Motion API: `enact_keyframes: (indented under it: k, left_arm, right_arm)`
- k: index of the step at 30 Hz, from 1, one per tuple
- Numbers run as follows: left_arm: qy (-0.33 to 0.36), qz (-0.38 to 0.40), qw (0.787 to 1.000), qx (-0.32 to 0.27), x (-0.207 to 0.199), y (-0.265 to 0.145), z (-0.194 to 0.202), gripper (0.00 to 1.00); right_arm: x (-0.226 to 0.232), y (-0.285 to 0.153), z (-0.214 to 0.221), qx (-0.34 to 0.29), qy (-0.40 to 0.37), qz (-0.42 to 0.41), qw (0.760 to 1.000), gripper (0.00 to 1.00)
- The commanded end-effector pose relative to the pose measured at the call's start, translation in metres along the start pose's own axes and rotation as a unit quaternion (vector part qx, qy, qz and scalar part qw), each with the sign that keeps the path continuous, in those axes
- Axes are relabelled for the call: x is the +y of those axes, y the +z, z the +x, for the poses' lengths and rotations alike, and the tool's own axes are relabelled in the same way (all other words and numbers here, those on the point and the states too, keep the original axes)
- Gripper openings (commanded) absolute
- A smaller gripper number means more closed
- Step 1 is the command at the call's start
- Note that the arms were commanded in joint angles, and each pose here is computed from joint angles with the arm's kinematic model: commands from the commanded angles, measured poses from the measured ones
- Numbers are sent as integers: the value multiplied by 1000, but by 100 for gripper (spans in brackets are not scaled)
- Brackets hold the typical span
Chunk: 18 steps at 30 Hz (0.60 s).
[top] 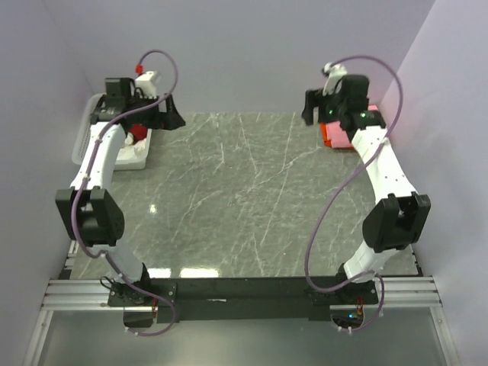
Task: Fold and stack the t-shirts
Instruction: Reset both grippers
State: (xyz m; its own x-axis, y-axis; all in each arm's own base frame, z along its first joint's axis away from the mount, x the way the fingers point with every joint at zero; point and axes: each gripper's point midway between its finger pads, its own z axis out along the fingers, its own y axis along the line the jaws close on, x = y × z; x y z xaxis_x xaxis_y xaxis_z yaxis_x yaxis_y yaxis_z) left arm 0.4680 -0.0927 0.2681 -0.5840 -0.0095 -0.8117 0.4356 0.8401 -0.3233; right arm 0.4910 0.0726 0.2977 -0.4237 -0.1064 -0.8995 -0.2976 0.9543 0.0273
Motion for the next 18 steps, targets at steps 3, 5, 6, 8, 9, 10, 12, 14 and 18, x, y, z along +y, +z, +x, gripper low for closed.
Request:
enact_keyframes:
  k: [3, 5, 6, 8, 9, 10, 12, 14, 18]
  left_arm:
    - [-13, -35, 999, 11, 1, -44, 24, 99]
    - [0, -63, 998, 29, 10, -48, 50, 99]
    - [2, -69, 997, 27, 11, -48, 55, 99]
    - [-1, -81, 996, 46, 16, -50, 83, 99]
    - [-8, -82, 995, 58, 18, -47, 100, 99]
    - [-9, -85, 994, 60, 18, -48, 106, 99]
    - [-9, -89, 994, 60, 17, -51, 114, 100]
    - [-12, -86, 994, 61, 15, -51, 121, 99]
    - [-9, -83, 995, 50, 10, -55, 116, 100]
  right_arm:
    - [42, -29, 58, 49, 49, -45, 997, 88]
    - [46, -41, 77, 56, 51, -50, 996, 88]
    - [48, -44, 84, 59, 52, -50, 996, 88]
    - [51, -54, 104, 66, 54, -51, 995, 88]
    - [52, -57, 111, 69, 55, -53, 995, 89]
    - [53, -65, 111, 61, 54, -51, 995, 89]
    - [56, -70, 129, 73, 57, -54, 994, 89]
    - [58, -79, 135, 72, 59, -54, 994, 90]
    - [64, -91, 134, 61, 57, -65, 994, 91]
